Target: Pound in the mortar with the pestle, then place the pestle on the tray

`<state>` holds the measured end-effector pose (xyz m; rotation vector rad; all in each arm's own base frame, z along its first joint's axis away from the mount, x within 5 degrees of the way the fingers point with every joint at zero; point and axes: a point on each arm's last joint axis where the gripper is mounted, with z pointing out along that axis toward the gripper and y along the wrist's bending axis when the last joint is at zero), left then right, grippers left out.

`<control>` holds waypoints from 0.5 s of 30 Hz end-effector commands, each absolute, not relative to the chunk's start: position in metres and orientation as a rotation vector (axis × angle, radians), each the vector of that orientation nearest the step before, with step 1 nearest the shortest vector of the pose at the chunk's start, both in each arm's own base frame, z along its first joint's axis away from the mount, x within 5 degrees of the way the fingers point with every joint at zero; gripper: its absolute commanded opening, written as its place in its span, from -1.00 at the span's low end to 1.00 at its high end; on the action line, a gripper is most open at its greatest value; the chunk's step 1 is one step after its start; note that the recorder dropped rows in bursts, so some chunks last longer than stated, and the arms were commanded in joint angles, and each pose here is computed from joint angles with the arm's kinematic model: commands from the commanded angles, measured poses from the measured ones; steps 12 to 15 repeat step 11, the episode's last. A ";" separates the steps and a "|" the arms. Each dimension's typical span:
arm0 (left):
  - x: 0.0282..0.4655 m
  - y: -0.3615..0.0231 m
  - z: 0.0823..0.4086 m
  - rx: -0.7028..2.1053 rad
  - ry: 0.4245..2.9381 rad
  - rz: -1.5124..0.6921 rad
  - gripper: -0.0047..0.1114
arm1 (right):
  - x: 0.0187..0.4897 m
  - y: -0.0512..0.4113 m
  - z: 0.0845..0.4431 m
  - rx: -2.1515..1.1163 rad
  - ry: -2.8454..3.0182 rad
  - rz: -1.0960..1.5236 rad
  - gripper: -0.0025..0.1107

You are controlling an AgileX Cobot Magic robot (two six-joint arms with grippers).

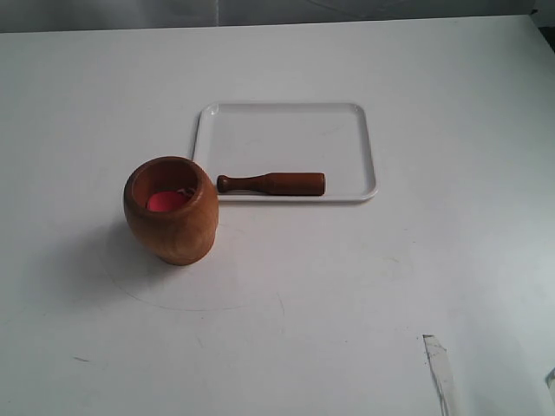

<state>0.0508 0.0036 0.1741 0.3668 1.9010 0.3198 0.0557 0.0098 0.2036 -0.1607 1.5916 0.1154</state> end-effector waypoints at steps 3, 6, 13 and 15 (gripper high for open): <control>0.051 0.003 0.174 0.361 1.897 0.302 -0.92 | 0.056 0.009 0.203 -0.165 1.593 0.100 -0.96; 0.051 0.003 0.174 0.361 1.897 0.302 -0.92 | 0.056 0.009 0.203 -0.165 1.593 0.100 -0.96; 0.051 0.003 0.174 0.361 1.897 0.302 -0.92 | 0.056 0.009 0.203 -0.165 1.593 0.100 -0.96; 0.051 0.003 0.174 0.361 1.897 0.302 -0.92 | 0.056 0.009 0.203 -0.165 1.593 0.100 -0.96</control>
